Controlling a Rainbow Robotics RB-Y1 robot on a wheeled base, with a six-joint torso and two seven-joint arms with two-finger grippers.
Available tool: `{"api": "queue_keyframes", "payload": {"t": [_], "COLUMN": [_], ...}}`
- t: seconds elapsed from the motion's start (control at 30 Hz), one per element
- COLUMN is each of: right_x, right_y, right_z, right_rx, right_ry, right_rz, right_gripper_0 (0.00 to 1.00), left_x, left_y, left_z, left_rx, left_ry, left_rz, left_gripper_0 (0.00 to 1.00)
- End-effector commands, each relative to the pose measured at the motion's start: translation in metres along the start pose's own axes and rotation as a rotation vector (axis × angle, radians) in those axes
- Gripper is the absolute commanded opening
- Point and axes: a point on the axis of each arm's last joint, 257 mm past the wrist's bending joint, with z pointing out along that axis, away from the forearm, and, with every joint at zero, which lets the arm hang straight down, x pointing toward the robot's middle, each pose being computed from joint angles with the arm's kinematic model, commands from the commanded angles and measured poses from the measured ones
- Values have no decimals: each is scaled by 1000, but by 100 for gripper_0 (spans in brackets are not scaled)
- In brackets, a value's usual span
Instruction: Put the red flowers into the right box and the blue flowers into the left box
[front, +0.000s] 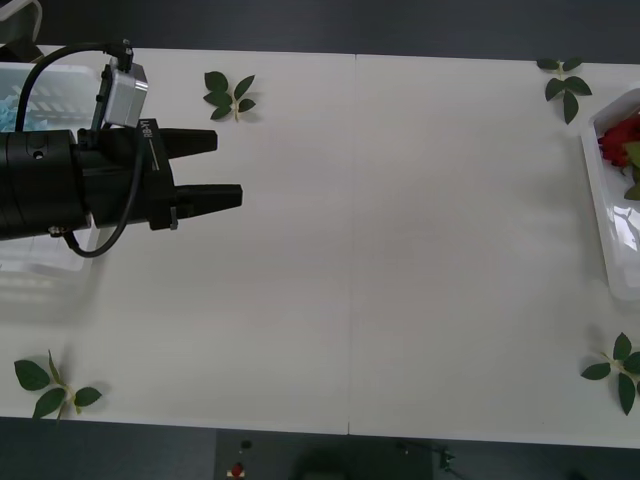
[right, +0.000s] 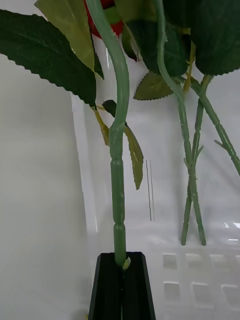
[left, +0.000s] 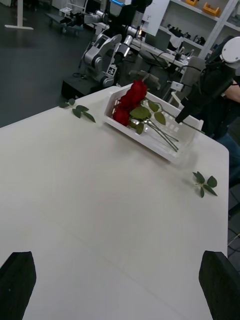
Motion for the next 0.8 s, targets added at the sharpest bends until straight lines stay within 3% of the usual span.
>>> {"api": "queue_keyframes", "payload": {"t": [0.03, 0.2, 0.27, 0.33, 0.37, 0.4, 0.8], "right_x": [6, 2, 1, -2, -2, -3, -3], "right_y": [-2, -3, -3, -3, -3, -2, 10], "right_z": [3, 12, 11, 11, 11, 11, 12], "right_rx": [-4, -3, -2, -2, 0, -2, -37], "right_ry": [11, -30, -32, -41, -44, -46, -43], "right_rz": [111, 113, 113, 112, 111, 106, 94], "right_gripper_0": [0, 2, 12, 51, 82, 100, 100], "left_x": [-1, 2, 2, 3, 2, 3, 7], "left_y": [-10, -14, -14, -14, -14, -15, -13], "left_z": [-1, -1, -1, -1, -1, -1, -2], "left_rx": [18, 25, 25, 25, 25, 26, 21], "left_ry": [11, 11, 10, 10, 8, 9, 12], "left_rz": [35, 25, 23, 21, 16, 12, 2], "left_gripper_0": [95, 95, 95, 95, 95, 94, 95]}}
